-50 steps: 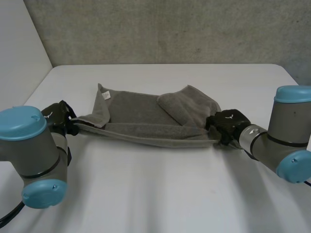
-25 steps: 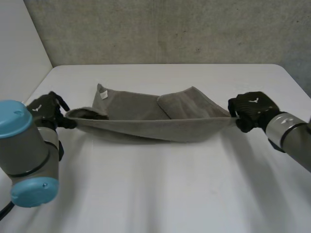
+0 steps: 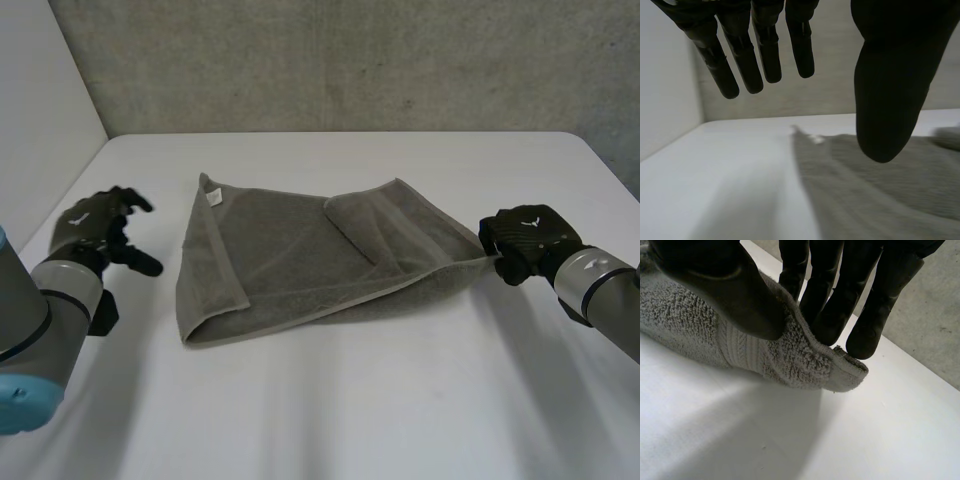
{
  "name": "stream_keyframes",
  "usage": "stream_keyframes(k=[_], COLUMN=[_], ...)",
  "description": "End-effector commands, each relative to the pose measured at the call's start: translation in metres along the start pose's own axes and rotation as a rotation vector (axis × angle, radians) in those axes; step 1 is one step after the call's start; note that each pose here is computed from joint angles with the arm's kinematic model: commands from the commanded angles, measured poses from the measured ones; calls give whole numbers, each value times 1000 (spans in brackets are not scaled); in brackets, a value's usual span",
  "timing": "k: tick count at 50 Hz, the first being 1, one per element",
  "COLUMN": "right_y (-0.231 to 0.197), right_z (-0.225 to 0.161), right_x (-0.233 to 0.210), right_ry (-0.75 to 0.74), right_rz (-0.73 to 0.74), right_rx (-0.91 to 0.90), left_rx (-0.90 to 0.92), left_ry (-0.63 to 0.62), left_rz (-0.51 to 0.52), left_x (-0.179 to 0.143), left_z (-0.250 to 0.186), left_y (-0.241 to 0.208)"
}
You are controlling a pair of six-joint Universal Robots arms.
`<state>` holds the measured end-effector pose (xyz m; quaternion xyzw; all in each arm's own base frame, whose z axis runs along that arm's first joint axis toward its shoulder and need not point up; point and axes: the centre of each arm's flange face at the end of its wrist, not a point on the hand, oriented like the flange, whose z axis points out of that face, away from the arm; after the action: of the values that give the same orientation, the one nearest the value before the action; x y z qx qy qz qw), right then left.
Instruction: Fold the towel.
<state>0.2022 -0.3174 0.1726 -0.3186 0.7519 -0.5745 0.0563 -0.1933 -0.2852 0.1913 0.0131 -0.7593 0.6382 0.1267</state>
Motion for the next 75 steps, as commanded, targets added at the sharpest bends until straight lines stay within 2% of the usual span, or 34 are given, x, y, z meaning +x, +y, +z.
stream_keyframes(k=[1,3,4,6,14,20,34,39,41,42,44,45,46,47,48,49,53,55,57,62,64,65,67,75], right_y=[1,1,1,1,2,3,5,8,8,8,8,9,9,9,9,9,9,9,10,10,10,10,11,11], right_z=[-1,-1,-1,-1,0,-1,-1,1,1,1,1,1,1,1,1,1,2,2,2,2,2,2,1,1], right_x=[-1,-2,-2,-2,-2,-5,-6,-7,-8,-8,-8,-8,-8,-8,-8,-8,-8,-8,-8,-9,-9,-9,-8,-6], right_ry=[-9,-12,-13,-13,-17,-24,-25,-29,-31,-32,-32,-32,-32,-32,-32,-32,-33,-33,-33,-34,-34,-34,-33,-26], right_rz=[1,1,1,1,3,3,2,5,4,4,4,5,5,5,5,5,6,6,6,7,7,7,8,14], right_rx=[2,3,4,4,1,-1,-1,-9,-10,-11,-11,-12,-12,-12,-12,-12,-14,-14,-15,-16,-16,-16,-18,-20], left_rx=[-23,-40,-40,-41,-82,-94,-58,-7,42,42,82,82,86,86,83,76,48,27,26,63,100,100,126,109], left_ry=[296,404,405,460,525,535,425,314,168,167,-118,-119,-264,-266,-391,-444,-403,-354,-252,-160,-32,-32,63,200], left_rz=[172,307,308,420,583,615,645,644,628,628,600,600,582,582,572,567,580,591,593,594,598,598,602,622], left_x=[34,42,42,45,56,61,65,57,45,45,9,9,-11,-11,-29,-39,-38,-35,-25,-10,12,12,25,33], left_z=[-19,-26,-26,-30,-32,-25,3,18,33,33,52,52,57,57,60,60,58,53,40,27,11,11,-2,-18], left_y=[3,13,13,20,47,59,80,71,56,56,34,34,26,26,21,19,28,34,36,27,22,22,17,24])
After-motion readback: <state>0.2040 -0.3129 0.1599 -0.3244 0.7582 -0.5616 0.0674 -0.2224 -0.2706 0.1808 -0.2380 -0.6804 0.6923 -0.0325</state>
